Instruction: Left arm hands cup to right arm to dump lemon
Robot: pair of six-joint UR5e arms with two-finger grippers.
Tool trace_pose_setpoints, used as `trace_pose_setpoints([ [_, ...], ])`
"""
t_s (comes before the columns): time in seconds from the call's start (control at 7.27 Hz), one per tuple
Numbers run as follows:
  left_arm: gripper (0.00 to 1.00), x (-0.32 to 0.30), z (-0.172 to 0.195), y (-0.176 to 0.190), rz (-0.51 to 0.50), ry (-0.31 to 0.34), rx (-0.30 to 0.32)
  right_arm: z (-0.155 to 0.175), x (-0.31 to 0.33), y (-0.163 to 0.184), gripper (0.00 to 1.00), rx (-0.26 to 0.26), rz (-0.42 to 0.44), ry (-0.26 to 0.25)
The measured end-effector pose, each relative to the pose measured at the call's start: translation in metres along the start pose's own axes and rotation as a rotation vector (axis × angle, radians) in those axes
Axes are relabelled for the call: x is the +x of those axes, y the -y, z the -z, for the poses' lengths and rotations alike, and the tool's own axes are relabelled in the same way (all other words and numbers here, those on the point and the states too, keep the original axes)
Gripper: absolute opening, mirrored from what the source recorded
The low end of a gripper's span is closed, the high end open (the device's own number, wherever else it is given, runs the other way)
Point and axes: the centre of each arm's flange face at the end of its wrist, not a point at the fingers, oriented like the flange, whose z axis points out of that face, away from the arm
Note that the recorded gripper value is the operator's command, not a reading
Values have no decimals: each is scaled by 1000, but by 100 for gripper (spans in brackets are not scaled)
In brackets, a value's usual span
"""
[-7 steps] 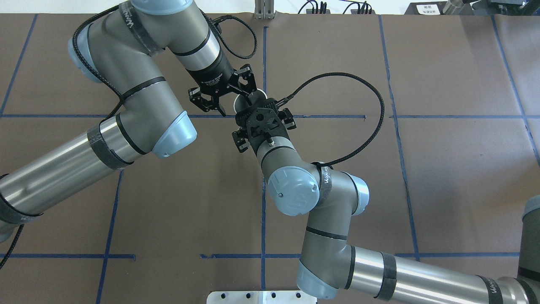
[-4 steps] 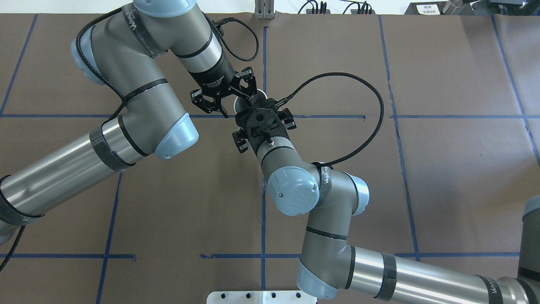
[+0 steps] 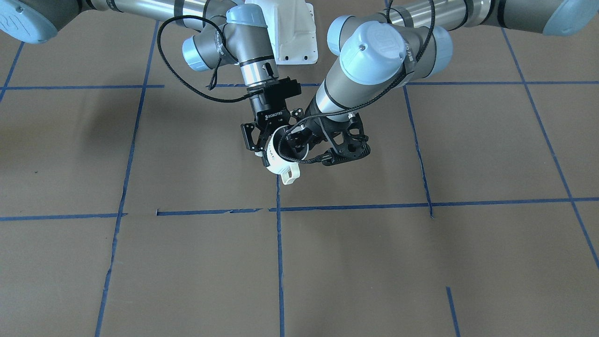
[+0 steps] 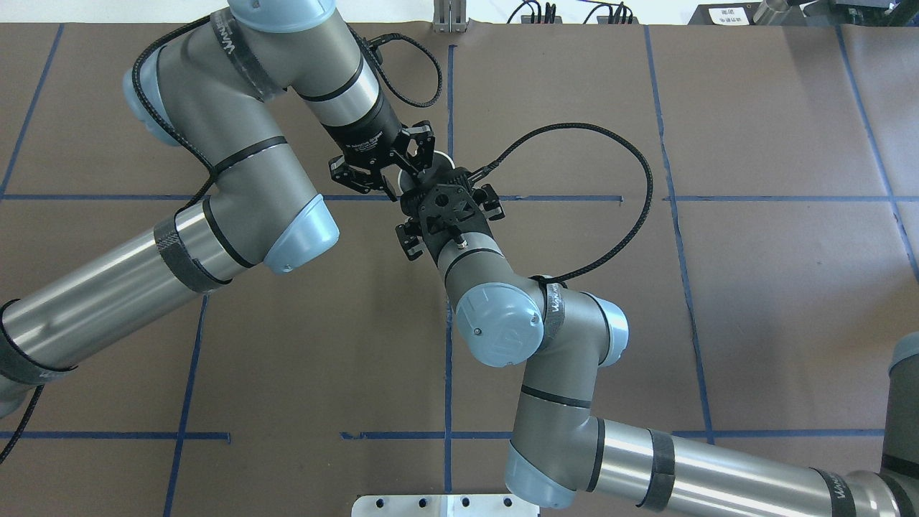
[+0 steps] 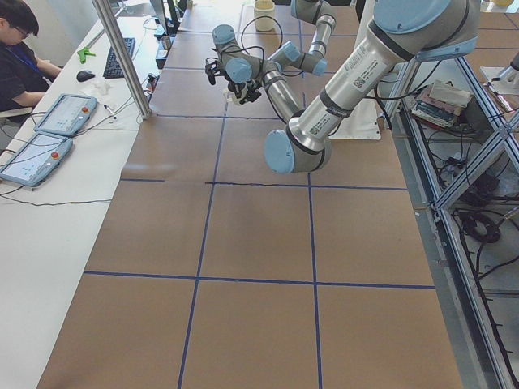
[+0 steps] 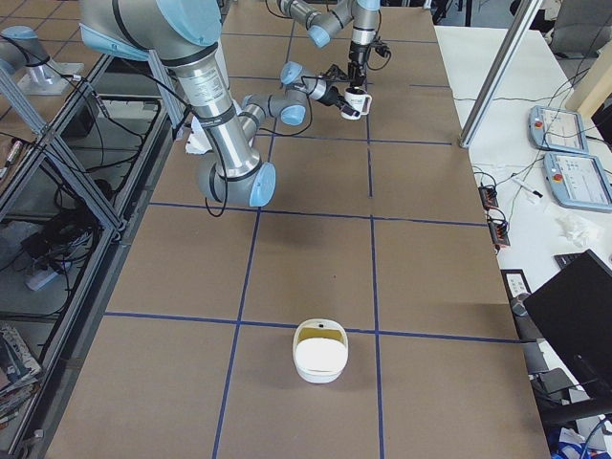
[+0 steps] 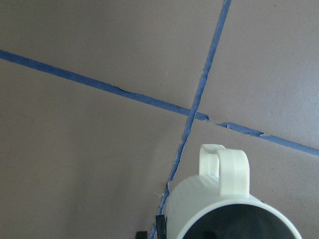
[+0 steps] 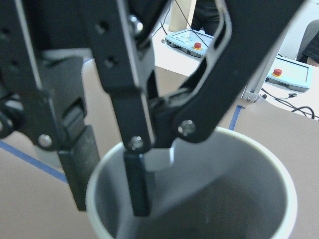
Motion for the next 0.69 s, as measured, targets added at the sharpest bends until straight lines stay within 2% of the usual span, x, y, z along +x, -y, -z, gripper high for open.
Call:
trace_pose_setpoints([
  [0.28,33,0,-6,-4,-5,4,-7,0,0,0,19,1,0,0],
  [0.41,15,0,-7,-5,-7,5,-9,0,0,0,20,1,0,0],
  [0.55,0,0,-7,-5,-7,5,-9,0,0,0,26,1,0,0],
  [0.69,0,0,-7,-6,-7,5,-9,0,0,0,65,0,0,0],
])
